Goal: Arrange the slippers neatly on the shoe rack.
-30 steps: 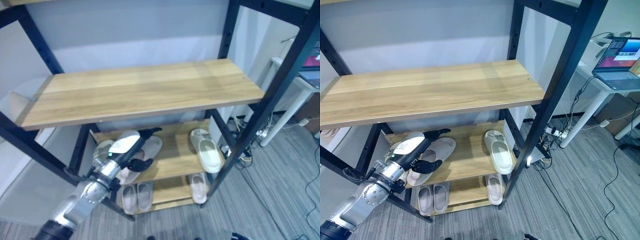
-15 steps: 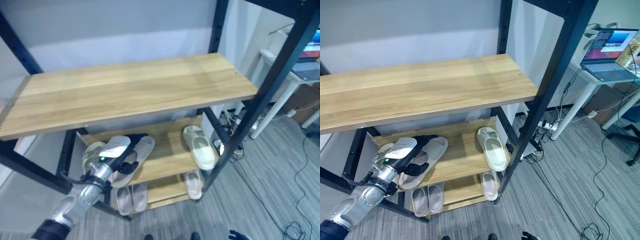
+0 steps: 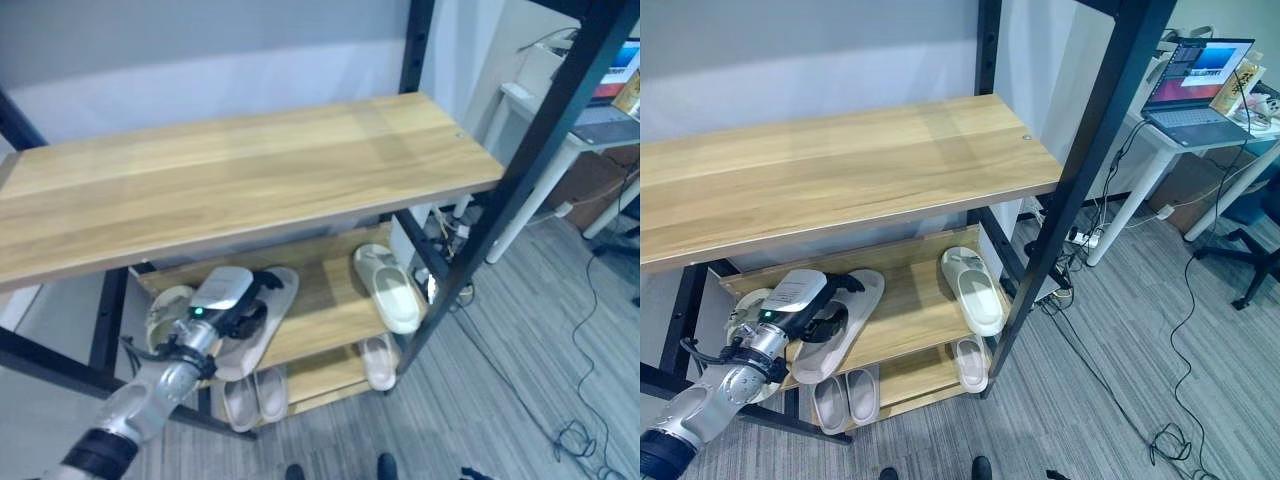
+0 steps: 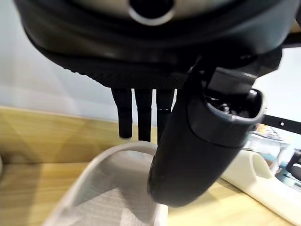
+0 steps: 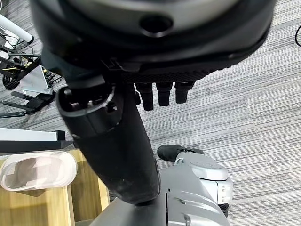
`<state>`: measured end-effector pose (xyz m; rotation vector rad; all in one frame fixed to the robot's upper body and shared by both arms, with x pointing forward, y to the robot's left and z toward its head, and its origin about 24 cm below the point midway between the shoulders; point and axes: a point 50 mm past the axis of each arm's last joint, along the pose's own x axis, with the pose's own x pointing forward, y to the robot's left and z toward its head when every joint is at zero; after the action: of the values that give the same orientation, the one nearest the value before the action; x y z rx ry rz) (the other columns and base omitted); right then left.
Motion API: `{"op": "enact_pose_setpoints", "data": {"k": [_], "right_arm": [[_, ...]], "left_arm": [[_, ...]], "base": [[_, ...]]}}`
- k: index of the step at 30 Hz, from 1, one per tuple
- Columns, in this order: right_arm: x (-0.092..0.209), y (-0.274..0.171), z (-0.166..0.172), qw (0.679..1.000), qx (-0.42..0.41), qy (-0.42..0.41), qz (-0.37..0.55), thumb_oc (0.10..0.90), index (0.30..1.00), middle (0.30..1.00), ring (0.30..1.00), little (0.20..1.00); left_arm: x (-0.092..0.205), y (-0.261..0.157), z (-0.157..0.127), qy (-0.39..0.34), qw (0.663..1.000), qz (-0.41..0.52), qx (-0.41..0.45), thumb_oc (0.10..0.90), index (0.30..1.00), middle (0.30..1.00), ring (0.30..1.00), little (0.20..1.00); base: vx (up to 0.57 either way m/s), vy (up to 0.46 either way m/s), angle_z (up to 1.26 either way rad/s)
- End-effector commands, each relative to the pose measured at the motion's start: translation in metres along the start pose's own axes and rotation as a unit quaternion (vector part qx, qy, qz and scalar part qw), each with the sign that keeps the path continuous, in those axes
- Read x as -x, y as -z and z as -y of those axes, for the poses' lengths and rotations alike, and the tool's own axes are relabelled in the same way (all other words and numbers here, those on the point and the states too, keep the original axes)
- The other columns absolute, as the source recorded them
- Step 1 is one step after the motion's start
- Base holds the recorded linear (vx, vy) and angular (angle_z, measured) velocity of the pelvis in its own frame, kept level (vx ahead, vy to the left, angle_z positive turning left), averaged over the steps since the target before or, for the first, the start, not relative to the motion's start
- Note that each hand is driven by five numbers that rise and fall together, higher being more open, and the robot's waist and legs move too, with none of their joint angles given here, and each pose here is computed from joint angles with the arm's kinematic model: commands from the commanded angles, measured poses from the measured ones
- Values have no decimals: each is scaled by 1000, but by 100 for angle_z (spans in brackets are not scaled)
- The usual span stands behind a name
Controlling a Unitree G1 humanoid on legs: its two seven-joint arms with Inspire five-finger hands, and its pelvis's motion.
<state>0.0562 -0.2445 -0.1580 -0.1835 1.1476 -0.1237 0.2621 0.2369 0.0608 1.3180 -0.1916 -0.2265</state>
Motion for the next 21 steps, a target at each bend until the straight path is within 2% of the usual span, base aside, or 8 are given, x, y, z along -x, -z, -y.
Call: {"op": "enact_pose_setpoints", "data": {"k": [1,8,9,10,15,21], "right_arm": [[-4,-25,9,999,14,12,45,800,900,900,900,900],[-4,-20,6,999,5,11,33,800,900,900,900,900],[-4,-20,5,999,4,12,32,800,900,900,900,900],[-4,-17,5,1000,1,12,24,800,900,900,900,900],[-5,-17,3,1000,-3,10,24,800,900,900,900,900],[-5,-17,2,1000,-1,10,21,800,900,900,900,900]], "left_arm": [[-42,-25,-62,-144,987,66,21,400,300,300,300,300],[-37,-41,-57,-163,977,87,110,400,300,300,300,300],[-36,-45,-57,-168,972,94,131,400,300,300,300,300],[-31,-56,-56,-176,959,117,188,400,300,300,300,300],[-20,-69,-56,-176,943,147,243,400,300,300,300,300],[-10,-74,-47,-143,941,156,264,400,300,300,300,300]], "base": [[0,0,0],[-4,-3,0],[-5,-32,3],[-46,-37,4],[-10,-30,7],[-17,-31,6]]}}
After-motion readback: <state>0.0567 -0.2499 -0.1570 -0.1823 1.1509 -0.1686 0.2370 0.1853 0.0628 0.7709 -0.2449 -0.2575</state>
